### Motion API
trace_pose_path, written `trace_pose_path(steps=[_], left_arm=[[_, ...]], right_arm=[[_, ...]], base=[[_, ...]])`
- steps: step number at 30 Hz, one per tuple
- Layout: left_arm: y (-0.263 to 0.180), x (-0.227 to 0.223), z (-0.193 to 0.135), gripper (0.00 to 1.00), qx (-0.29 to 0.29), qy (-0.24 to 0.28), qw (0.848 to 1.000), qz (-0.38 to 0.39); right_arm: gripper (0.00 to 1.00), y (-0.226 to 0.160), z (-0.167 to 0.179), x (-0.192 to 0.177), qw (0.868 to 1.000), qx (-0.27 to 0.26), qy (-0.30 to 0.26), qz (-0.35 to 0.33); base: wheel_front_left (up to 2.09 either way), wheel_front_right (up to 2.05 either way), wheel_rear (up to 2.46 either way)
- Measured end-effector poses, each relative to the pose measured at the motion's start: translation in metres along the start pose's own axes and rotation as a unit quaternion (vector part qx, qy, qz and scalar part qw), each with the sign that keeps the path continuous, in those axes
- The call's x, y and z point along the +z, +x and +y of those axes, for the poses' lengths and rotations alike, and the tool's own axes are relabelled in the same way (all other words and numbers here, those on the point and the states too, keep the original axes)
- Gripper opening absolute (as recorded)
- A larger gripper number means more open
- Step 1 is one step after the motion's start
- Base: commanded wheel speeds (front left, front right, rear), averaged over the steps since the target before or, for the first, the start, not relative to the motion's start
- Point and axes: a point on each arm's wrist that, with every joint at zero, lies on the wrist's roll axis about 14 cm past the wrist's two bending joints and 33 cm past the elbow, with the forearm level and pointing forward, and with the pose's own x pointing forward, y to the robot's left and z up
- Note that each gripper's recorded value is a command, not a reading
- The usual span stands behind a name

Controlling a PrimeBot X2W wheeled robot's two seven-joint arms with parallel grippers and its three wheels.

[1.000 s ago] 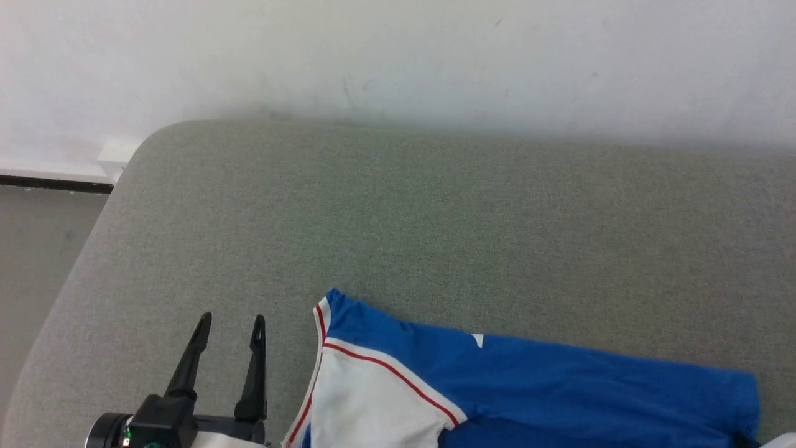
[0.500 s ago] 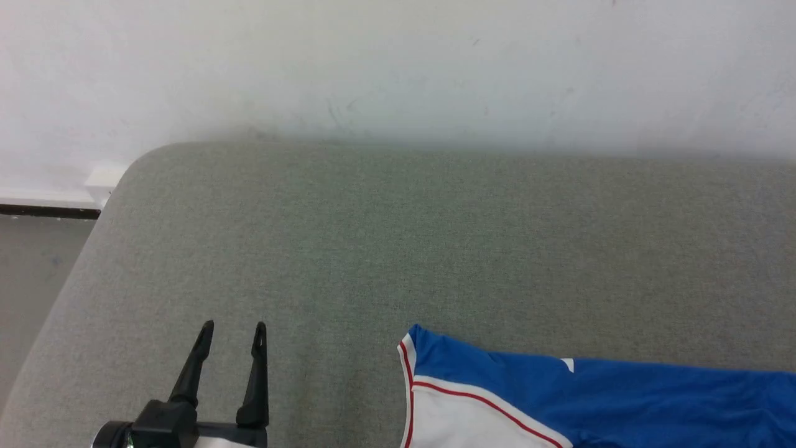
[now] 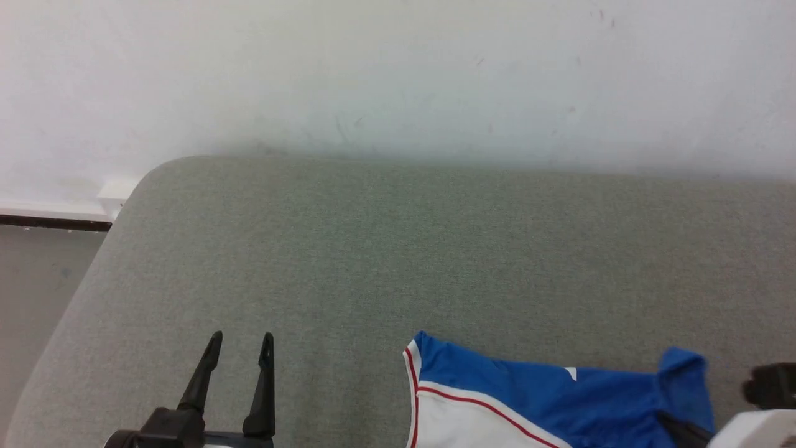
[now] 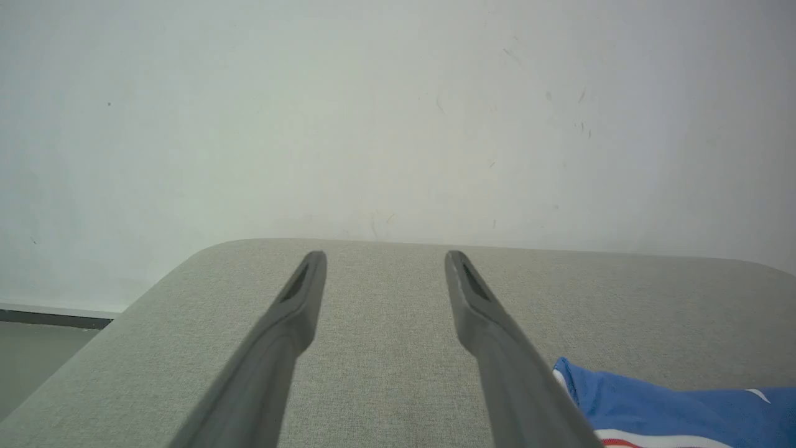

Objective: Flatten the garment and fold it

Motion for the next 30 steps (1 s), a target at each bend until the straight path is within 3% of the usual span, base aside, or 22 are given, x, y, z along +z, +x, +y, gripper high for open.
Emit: trace_pose_path(steps=[6,12,22,23,24,30], left_arm=[[-0.006,0.0,0.007,1.0,0.012,-0.001,1.0,0.0],[-0.013,-0.003,0.014,1.0,0.023,0.003,1.0,0.006],[-0.028,-0.006,0.029,1.0,0.048,0.004,0.999,0.014],[-0.029,-0.006,0.03,1.0,0.052,0.004,0.999,0.015],[-0.03,-0.007,0.032,1.0,0.055,0.004,0.998,0.016],[-0.035,-0.006,0.04,1.0,0.068,0.006,0.998,0.016]], right_arm=[[0.0,0.009,0.089,0.002,0.99,0.136,0.025,0.013],[0.0,0.023,0.144,-0.004,0.972,0.228,0.039,0.036],[0.0,0.057,0.194,-0.035,0.956,0.281,0.034,0.08],[0.11,0.061,0.194,-0.038,0.957,0.277,0.03,0.083],[1.0,0.066,0.194,-0.041,0.958,0.272,0.023,0.085],[1.0,0.066,0.225,-0.047,0.945,0.313,0.013,0.092]], base=[[0.0,0.0,0.0],[0.0,0.0,0.0],[0.0,0.0,0.0],[0.0,0.0,0.0],[0.0,0.0,0.0],[0.0,0.0,0.0]])
